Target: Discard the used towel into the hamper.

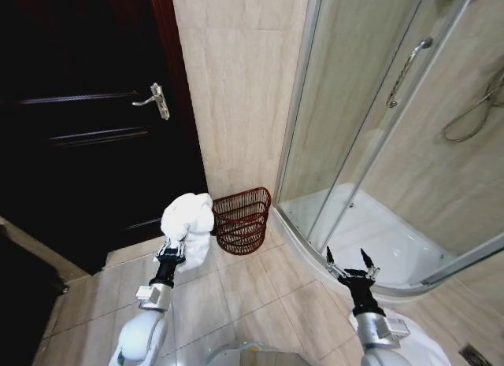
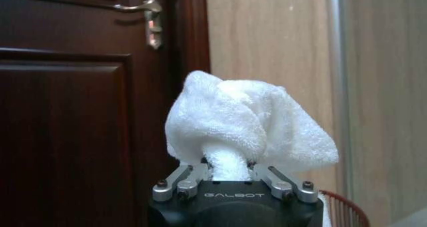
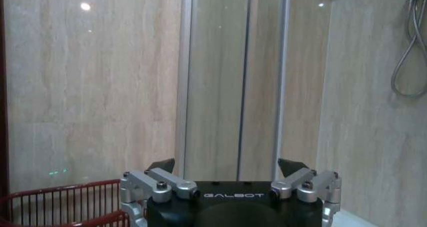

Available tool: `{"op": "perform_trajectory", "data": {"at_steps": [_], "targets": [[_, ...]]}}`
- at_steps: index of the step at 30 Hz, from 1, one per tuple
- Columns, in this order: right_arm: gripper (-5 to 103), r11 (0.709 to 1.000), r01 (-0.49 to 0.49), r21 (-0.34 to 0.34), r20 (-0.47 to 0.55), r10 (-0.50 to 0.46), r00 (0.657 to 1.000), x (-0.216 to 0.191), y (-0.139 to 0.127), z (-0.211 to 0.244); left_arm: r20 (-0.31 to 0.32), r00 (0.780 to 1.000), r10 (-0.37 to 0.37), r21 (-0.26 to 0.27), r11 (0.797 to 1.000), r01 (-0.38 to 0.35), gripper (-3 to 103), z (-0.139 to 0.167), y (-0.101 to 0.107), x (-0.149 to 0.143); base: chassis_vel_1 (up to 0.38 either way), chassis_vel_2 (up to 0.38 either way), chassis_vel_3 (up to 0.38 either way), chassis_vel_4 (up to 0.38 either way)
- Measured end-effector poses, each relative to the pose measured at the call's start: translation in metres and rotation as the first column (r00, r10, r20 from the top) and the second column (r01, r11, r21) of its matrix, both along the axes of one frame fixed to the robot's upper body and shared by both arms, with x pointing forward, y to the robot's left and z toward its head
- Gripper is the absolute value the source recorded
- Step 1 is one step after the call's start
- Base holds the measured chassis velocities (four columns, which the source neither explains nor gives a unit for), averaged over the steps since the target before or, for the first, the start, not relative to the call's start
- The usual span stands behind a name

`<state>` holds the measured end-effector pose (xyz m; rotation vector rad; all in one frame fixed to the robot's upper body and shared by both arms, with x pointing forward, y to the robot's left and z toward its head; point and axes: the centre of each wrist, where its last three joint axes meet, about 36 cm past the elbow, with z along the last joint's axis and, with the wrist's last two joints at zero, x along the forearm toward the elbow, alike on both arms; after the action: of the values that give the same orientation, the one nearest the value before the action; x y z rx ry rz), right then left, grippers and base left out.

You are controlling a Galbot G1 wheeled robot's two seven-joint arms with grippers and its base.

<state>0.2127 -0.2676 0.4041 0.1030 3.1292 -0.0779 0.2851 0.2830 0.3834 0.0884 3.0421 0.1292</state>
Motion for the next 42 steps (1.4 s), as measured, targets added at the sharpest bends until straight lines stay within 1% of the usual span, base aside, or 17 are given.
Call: {"op": "perform_trajectory", "data": {"at_steps": [7, 11, 14, 16, 19, 20, 23, 24, 26, 29, 31, 32, 35, 37, 40, 41, 42], "targets": [[100, 1.000, 0.001, 0.008, 0.007, -0.001, 1.000, 0.005, 0.002, 0.008, 0.009, 0.997, -0.074, 0.020, 0.997, 0.074, 21, 0.016, 0.002, 0.050, 0.000, 0.000, 0.000, 0.000], [100, 1.000, 0.008, 0.015, 0.006, -0.008, 1.000, 0.003, 0.005, 0.012, -0.012, 0.987, -0.161, 0.030, 0.986, 0.161, 21, 0.018, -0.006, 0.080, 0.000, 0.000, 0.000, 0.000], [100, 1.000, 0.012, 0.021, 0.010, -0.012, 1.000, 0.000, 0.009, 0.018, -0.046, 0.972, -0.232, 0.047, 0.971, 0.234, 21, 0.017, -0.014, 0.126, 0.000, 0.000, 0.000, 0.000], [100, 1.000, 0.013, 0.021, 0.011, -0.014, 1.000, -0.001, 0.009, 0.020, -0.049, 0.969, -0.244, 0.054, 0.968, 0.246, 21, 0.018, -0.015, 0.139, 0.000, 0.000, 0.000, 0.000], [100, 1.000, 0.026, 0.015, 0.012, -0.026, 1.000, -0.003, 0.007, 0.028, -0.062, 0.956, -0.286, 0.083, 0.953, 0.290, 21, 0.024, -0.017, 0.191, 0.000, 0.000, 0.000, 0.000], [100, 1.000, 0.026, 0.015, 0.012, -0.026, 1.000, -0.003, 0.007, 0.028, -0.062, 0.956, -0.286, 0.083, 0.953, 0.290, 21, 0.024, -0.017, 0.191, 0.000, 0.000, 0.000, 0.000], [100, 0.999, 0.041, 0.010, 0.011, -0.041, 0.999, -0.003, 0.005, 0.033, -0.137, 0.924, -0.357, 0.032, 0.931, 0.364, 21, 0.029, -0.037, 0.226, 0.000, 0.000, 0.000, 0.000], [100, 0.999, 0.041, 0.010, 0.011, -0.041, 0.999, -0.003, 0.005, 0.033, -0.137, 0.924, -0.357, 0.032, 0.931, 0.364, 21, 0.029, -0.037, 0.226, 0.000, 0.000, 0.000, 0.000], [100, 0.999, 0.052, 0.013, 0.005, -0.052, 0.999, -0.003, 0.005, 0.037, -0.196, 0.885, -0.423, 0.016, 0.901, 0.434, 21, 0.034, -0.054, 0.255, 0.000, 0.000, 0.000, 0.000], [100, 0.998, 0.063, 0.022, 0.006, -0.063, 0.998, -0.003, 0.005, 0.040, -0.230, 0.874, -0.429, 0.040, 0.893, 0.449, 21, 0.030, -0.062, 0.281, 0.000, 0.000, 0.000, 0.000], [100, 0.997, 0.075, 0.032, 0.013, -0.076, 0.997, -0.004, 0.005, 0.046, -0.292, 0.863, -0.413, 0.070, 0.890, 0.450, 21, 0.026, -0.072, 0.317, 0.000, 0.000, 0.000, 0.000], [100, 0.997, 0.075, 0.032, 0.013, -0.076, 0.997, -0.004, 0.005, 0.046, -0.292, 0.863, -0.413, 0.070, 0.890, 0.450, 21, 0.026, -0.072, 0.317, 0.000, 0.000, 0.000, 0.000], [100, 0.996, 0.082, 0.044, 0.020, -0.083, 0.996, -0.007, 0.004, 0.054, -0.336, 0.861, -0.382, 0.144, 0.883, 0.448, 21, 0.038, -0.079, 0.356, 0.000, 0.000, 0.000, 0.000], [100, 0.995, 0.086, 0.047, 0.023, -0.087, 0.996, -0.007, 0.004, 0.056, -0.351, 0.859, -0.374, 0.163, 0.878, 0.449, 21, 0.045, -0.079, 0.364, 0.000, 0.000, 0.000, 0.000], [100, 0.993, 0.103, 0.058, 0.029, -0.105, 0.994, -0.009, 0.001, 0.059, -0.447, 0.807, -0.385, 0.210, 0.832, 0.513, 21, 0.070, -0.081, 0.379, 0.000, 0.000, 0.000, 0.000], [100, 0.993, 0.103, 0.058, 0.029, -0.105, 0.994, -0.009, 0.001, 0.059, -0.447, 0.807, -0.385, 0.210, 0.832, 0.513, 21, 0.070, -0.081, 0.379, 0.000, 0.000, 0.000, 0.000], [100, 0.993, 0.105, 0.059, 0.029, -0.107, 0.994, -0.009, -0.001, 0.059, -0.489, 0.787, -0.376, 0.226, 0.817, 0.531, 21, 0.076, -0.082, 0.379, 0.000, 0.000, 0.000, 0.000]]}}
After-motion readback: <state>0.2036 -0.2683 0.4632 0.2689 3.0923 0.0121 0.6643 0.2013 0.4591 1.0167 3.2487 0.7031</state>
